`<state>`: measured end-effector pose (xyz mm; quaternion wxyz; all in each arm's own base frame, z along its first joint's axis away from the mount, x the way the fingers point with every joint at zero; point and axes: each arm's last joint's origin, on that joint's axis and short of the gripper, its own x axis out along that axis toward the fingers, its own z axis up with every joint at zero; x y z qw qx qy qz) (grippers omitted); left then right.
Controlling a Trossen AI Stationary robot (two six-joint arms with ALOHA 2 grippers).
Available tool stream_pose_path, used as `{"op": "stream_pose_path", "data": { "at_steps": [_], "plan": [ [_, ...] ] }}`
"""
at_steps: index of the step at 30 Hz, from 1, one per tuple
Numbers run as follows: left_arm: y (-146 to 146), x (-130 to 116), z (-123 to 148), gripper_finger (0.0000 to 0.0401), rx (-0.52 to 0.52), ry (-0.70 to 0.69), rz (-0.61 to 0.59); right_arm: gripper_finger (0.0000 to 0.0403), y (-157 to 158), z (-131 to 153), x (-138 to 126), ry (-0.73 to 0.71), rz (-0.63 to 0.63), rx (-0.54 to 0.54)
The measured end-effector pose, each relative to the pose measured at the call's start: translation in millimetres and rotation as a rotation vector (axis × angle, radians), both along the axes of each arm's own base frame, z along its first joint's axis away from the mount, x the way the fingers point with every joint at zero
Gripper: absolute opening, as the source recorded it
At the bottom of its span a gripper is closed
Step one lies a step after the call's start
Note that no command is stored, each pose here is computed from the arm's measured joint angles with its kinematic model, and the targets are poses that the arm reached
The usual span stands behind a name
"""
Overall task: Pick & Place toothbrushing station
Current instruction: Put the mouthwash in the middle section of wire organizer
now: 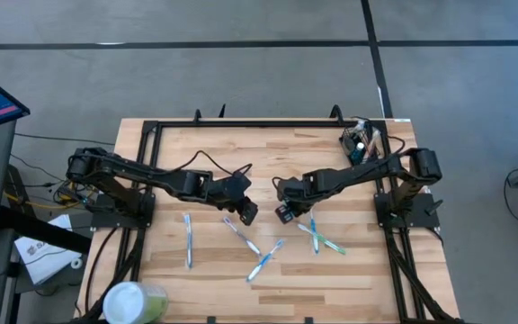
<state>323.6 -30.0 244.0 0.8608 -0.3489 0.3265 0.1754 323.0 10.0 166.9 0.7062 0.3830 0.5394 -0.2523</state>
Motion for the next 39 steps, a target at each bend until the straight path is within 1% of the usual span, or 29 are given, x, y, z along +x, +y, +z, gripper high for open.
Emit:
{"op": "stream_pose_path", "data": {
  "at_steps": [22,27,34,39],
  "plan": [
    [0,0,0,0.0000,0.002,-0.001,0.007,0.0000,-1,5,3,-0.057,0.011,-0.025],
    [0,0,0,0.0000,0.002,-0.001,0.007,0.0000,-2,3,-1,-0.009,0.014,-0.037],
    [0,0,0,0.0000,-0.002,0.000,0.003,0.0000,-6,1,-7,0.054,-0.026,-0.097],
    [0,0,0,0.0000,-0.003,0.000,0.002,0.0000,-6,-4,-9,0.103,-0.027,-0.104]
  ]
}}
